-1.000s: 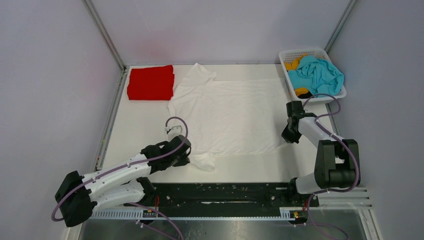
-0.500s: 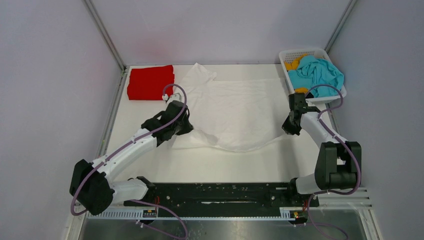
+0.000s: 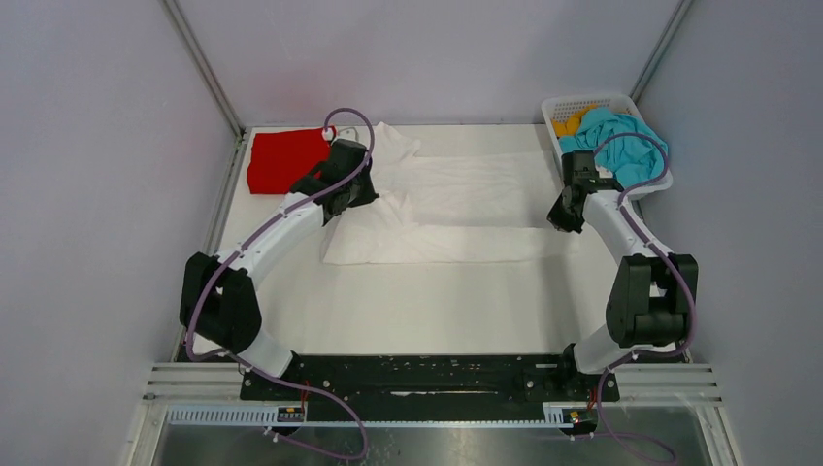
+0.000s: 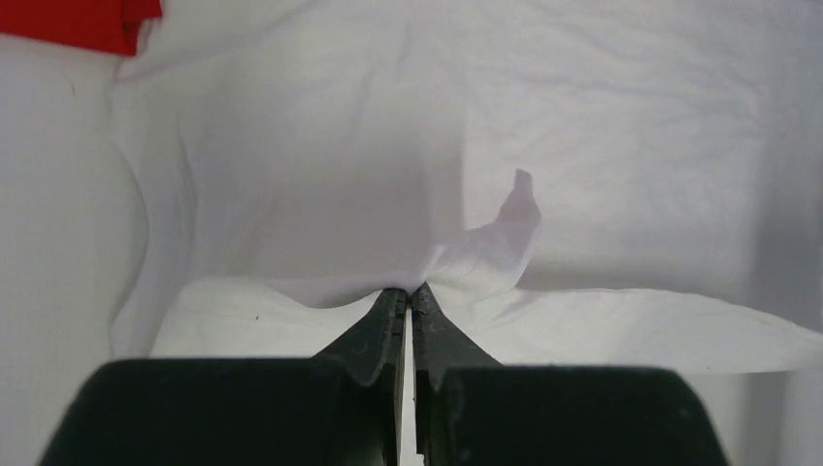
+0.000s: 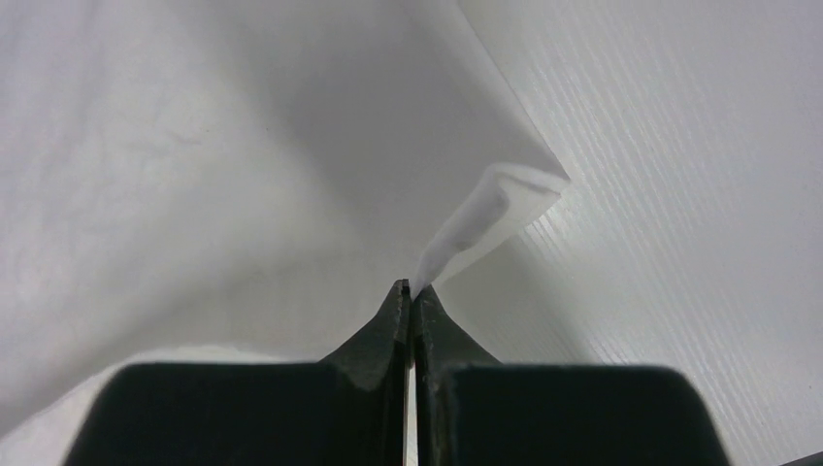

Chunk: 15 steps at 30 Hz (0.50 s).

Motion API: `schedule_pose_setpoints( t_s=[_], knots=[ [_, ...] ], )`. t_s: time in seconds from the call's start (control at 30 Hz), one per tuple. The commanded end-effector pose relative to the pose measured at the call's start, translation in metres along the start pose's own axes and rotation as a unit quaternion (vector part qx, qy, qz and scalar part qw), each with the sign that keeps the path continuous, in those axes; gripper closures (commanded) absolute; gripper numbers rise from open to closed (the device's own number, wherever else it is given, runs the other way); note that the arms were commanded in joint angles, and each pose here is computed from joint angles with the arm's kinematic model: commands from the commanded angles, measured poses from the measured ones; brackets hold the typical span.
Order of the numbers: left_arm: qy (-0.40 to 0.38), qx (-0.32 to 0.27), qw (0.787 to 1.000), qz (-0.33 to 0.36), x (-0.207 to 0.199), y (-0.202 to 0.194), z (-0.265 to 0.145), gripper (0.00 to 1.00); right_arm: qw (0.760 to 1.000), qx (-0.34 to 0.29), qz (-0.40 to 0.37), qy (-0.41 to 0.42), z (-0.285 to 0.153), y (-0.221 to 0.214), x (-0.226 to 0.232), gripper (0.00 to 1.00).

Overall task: Fold and stack the t-shirts
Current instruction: Fold the flattened tshirt in 1/3 of the way

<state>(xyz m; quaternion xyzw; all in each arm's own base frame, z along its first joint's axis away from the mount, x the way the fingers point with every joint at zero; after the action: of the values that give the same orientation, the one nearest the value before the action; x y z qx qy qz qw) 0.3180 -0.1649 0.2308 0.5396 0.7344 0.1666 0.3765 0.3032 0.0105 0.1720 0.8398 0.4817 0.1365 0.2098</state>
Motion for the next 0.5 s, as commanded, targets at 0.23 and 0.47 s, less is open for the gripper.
schedule_pose_setpoints(
  t_s=[0.23,0.47],
  knots=[
    [-0.014,-0.04,0.996,0.074,-0.019,0.059,0.048,1.0,1.0,-0.003,-0.005,-0.024,0.011,0.024,0.008,1.0],
    [0.061,-0.025,0.996,0.057,-0.002,0.075,0.105,0.66,0.999,-0.019,-0.002,-0.047,0.027,0.051,0.017,0.75]
  ],
)
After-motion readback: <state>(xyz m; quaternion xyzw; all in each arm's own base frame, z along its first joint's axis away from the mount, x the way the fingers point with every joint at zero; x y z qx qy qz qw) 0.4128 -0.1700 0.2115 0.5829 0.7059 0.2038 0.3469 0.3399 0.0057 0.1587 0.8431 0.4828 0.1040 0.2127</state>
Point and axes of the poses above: each gripper's point midway between its finger pads, its own z axis out along the fingers, its own x axis along the line the jaws close on, y = z × x, the point moved 9 cm from there along -z, back along the fingers, and after that the axes turned 5 degrees about -z, right-handed, at the moved point
